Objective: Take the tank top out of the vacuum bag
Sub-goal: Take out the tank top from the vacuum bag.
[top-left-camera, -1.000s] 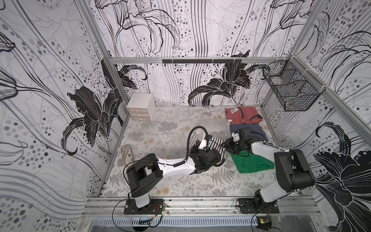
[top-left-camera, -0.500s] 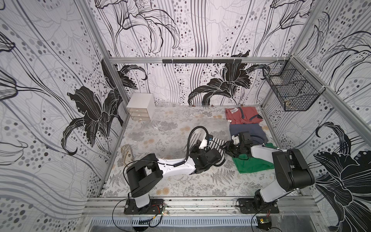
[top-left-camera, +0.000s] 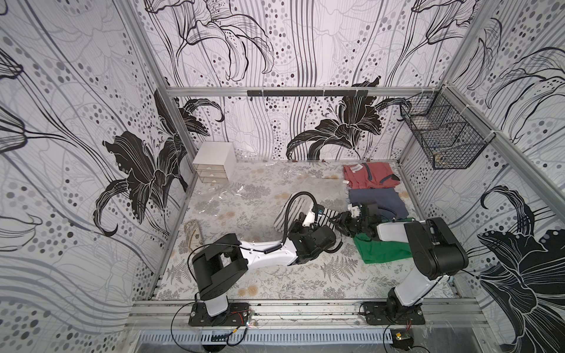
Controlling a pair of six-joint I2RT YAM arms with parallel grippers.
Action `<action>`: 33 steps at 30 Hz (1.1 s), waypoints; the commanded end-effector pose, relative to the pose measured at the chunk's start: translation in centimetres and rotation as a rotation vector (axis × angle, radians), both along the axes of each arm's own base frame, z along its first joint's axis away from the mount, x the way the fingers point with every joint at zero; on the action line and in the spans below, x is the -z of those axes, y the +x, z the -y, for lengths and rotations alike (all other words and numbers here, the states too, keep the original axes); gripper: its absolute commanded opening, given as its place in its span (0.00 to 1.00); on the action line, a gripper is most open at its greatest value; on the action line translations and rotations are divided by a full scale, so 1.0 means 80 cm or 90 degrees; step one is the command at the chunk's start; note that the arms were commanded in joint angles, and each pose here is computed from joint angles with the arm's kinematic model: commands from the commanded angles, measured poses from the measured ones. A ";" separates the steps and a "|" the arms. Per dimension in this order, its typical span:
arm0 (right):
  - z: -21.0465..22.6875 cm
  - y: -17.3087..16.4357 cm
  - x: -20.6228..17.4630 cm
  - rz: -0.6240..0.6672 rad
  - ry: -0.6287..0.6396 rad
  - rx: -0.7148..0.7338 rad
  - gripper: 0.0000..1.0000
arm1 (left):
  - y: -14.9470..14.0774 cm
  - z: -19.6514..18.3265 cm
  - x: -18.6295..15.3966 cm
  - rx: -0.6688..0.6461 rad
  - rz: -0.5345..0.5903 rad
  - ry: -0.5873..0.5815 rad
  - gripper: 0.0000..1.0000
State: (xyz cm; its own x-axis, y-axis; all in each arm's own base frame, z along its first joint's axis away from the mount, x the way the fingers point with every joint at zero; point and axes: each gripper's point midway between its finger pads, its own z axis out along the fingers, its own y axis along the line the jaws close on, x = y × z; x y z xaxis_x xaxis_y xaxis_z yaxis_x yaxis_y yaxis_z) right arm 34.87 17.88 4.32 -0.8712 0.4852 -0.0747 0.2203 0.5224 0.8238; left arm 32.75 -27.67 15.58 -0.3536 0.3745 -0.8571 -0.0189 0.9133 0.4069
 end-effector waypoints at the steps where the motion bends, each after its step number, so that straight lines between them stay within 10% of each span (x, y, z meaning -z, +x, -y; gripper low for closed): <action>1: -0.010 0.003 -0.010 0.026 0.024 -0.002 0.43 | 0.001 -0.003 -0.016 -0.006 0.020 -0.030 0.00; 16: -0.054 0.007 0.042 -0.029 0.070 -0.019 0.48 | -0.001 -0.008 -0.019 -0.005 0.025 -0.031 0.00; 25: -0.069 0.036 -0.008 0.026 0.062 -0.005 0.01 | 0.002 -0.005 -0.016 -0.009 0.023 -0.024 0.00; 33: -0.060 0.036 -0.067 0.069 0.039 -0.011 0.00 | 0.007 -0.015 -0.011 -0.022 0.008 -0.025 0.00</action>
State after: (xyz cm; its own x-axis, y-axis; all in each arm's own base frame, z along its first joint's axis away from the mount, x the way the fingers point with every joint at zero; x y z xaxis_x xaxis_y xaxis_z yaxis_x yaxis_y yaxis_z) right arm 37.57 23.13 7.85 -0.8723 0.4793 -0.0972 0.1487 0.4493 0.8809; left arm 32.93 -26.85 15.54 -0.3597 0.3717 -0.8558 -0.0272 0.9126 0.4079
